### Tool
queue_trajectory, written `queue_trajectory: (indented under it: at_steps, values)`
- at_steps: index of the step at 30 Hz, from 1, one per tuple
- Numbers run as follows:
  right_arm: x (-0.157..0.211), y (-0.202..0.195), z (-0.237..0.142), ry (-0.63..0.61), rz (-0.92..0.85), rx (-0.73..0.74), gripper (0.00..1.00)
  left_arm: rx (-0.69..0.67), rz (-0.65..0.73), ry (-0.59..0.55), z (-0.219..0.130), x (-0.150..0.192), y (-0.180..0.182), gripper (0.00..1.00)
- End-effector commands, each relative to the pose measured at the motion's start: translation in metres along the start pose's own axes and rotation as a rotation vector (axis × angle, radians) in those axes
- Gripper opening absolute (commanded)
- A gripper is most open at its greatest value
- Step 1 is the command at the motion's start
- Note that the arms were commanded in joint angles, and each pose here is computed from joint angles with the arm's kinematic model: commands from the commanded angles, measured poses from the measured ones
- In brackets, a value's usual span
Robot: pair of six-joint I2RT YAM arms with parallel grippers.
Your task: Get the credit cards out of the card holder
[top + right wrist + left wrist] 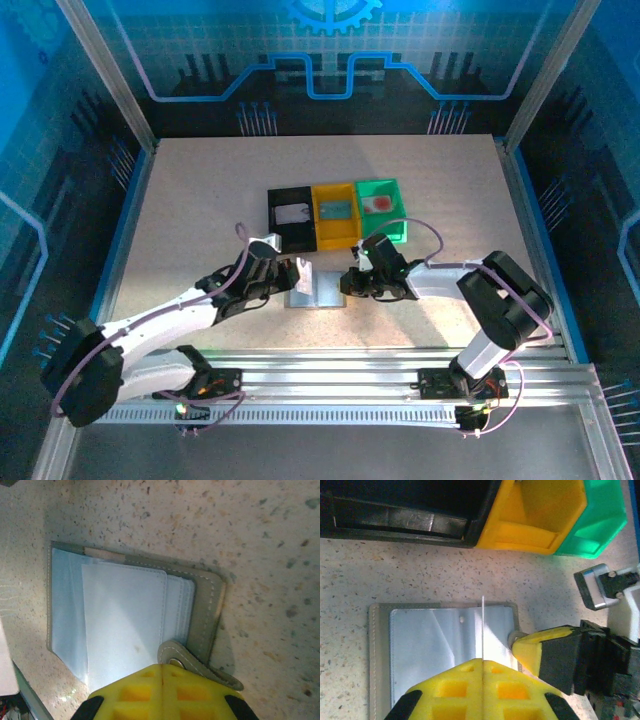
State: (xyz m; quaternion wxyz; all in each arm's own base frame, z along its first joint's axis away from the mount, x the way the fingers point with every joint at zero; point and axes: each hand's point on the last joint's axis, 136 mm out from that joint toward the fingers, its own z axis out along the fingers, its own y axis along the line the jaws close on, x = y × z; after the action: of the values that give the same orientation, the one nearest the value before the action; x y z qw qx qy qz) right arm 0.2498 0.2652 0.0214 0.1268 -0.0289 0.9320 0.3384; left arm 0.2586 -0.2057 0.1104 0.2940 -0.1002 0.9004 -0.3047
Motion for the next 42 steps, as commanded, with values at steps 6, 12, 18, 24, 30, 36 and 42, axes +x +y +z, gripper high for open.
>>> queue_trajectory:
  at_steps: [6,12,18,24,30,36,42]
  values:
    - [0.000,0.012,-0.039,0.001,-0.096,0.000,0.21,0.050,-0.036,-0.017,-0.030,-0.004,-0.001,0.00]
    - [-0.008,0.050,-0.058,-0.042,-0.173,-0.154,0.39,0.138,-0.048,0.006,-0.033,-0.001,-0.016,0.00]
    - [-0.004,0.073,-0.063,-0.065,-0.199,-0.301,0.48,0.153,-0.031,-0.008,-0.041,-0.004,-0.021,0.00]
    - [0.004,0.057,-0.041,-0.055,-0.147,-0.167,0.42,0.077,-0.022,-0.084,-0.059,-0.014,-0.006,0.00]
    - [0.012,0.069,-0.012,-0.035,-0.112,-0.134,0.29,0.011,-0.019,-0.156,-0.079,-0.022,0.009,0.00]
    - [0.007,0.076,0.008,-0.044,-0.121,-0.043,0.27,-0.032,-0.008,-0.182,-0.092,-0.025,0.019,0.00]
    - [0.005,0.080,0.022,-0.025,-0.108,0.033,0.42,-0.051,-0.007,-0.212,-0.102,-0.027,0.025,0.00]
